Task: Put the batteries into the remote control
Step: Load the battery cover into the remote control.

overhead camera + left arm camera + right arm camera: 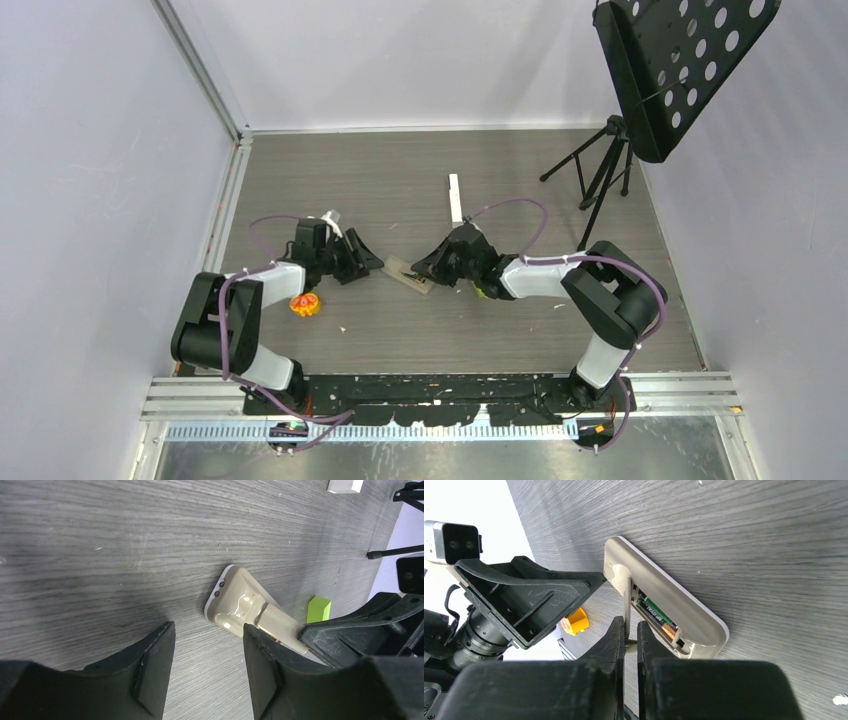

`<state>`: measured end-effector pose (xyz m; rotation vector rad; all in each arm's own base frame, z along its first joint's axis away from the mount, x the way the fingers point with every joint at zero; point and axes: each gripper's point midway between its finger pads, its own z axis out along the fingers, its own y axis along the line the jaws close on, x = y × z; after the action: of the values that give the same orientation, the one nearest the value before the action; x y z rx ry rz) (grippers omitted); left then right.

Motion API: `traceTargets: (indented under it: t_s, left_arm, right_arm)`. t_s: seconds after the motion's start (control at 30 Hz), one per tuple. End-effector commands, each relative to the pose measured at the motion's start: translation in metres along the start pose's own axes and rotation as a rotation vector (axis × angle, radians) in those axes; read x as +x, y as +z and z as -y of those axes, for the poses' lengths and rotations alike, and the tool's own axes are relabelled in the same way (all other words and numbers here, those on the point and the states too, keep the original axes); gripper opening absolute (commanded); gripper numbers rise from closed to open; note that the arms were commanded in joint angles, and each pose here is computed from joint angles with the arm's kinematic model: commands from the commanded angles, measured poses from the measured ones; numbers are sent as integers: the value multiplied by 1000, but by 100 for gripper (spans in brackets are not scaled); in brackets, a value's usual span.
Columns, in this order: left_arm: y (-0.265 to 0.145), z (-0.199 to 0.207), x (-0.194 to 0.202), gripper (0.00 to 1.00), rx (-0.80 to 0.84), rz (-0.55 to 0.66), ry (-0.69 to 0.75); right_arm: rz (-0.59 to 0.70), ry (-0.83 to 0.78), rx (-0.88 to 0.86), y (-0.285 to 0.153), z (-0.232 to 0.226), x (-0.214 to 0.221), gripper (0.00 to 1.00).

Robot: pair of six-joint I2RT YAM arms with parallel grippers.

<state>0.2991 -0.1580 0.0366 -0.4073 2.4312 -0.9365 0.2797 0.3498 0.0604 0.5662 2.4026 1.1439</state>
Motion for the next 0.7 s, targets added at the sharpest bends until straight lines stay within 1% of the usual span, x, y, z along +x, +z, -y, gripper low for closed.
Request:
traceTargets:
  t_s: [0.0,0.37,0.67]
  left_arm:
    - [6,7,-14,54,21,22,36]
    - [11,2,-11,52,2,-21,33]
    - [14,4,-8,52,18,-45,33]
  right_arm:
    - [35,-1,-17,-9,-6,-4,0]
    - [27,2,-17,-15,-1,0,1]
    - [7,-6,-21,-5,2,3,0]
